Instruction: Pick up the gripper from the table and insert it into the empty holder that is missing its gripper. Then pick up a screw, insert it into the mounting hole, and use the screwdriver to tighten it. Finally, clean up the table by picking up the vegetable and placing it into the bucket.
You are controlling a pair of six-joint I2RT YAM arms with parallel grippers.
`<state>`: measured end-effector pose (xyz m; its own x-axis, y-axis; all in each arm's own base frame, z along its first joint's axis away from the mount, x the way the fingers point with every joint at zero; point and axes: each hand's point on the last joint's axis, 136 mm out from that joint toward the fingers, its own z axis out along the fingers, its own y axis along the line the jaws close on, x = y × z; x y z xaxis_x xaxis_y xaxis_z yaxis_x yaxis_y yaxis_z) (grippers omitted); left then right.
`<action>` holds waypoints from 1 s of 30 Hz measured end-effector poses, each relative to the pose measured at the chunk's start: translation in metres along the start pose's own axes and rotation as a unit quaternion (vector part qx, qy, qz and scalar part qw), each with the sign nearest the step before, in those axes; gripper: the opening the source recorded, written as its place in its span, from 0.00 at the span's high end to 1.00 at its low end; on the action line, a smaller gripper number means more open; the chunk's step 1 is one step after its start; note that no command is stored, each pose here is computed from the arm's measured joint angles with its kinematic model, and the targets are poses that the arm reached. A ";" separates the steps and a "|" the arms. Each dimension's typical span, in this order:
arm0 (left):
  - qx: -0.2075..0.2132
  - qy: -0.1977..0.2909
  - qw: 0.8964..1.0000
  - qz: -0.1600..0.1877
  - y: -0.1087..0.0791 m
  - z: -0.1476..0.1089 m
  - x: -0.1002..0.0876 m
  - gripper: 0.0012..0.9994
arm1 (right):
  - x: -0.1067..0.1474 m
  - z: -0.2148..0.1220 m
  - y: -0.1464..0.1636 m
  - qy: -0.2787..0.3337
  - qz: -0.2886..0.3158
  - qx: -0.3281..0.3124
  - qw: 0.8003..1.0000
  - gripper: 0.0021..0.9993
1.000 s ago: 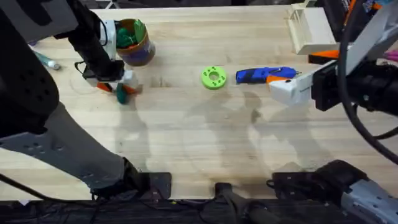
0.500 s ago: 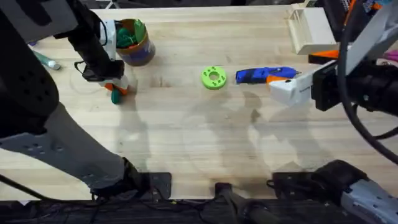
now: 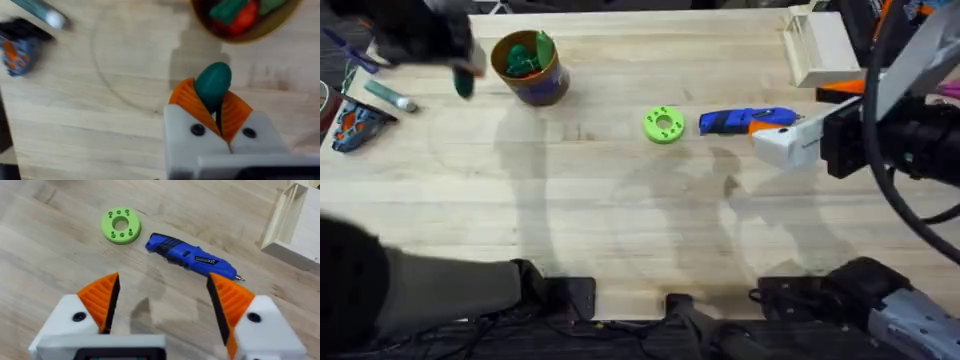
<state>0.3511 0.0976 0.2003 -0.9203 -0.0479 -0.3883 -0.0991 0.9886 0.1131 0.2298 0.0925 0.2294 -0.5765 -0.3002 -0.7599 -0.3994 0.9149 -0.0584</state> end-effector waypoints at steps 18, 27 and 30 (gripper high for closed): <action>0.108 -0.154 0.982 -0.006 -0.040 0.008 -0.104 0.97 | 0.000 0.000 0.000 0.000 0.000 0.000 1.000 0.01; 0.144 -0.102 0.984 0.017 -0.080 0.087 -0.106 0.97 | 0.000 0.000 0.000 0.000 0.000 0.000 1.000 0.01; 0.146 -0.102 0.984 0.018 -0.081 0.087 -0.106 0.97 | 0.000 0.000 0.000 0.000 0.000 0.000 1.000 0.01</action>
<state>0.4894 0.0346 0.1526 -0.8236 -0.0123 -0.5670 0.0717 0.9895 -0.1256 0.2298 0.0925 0.2294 -0.5765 -0.3002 -0.7599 -0.3994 0.9149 -0.0584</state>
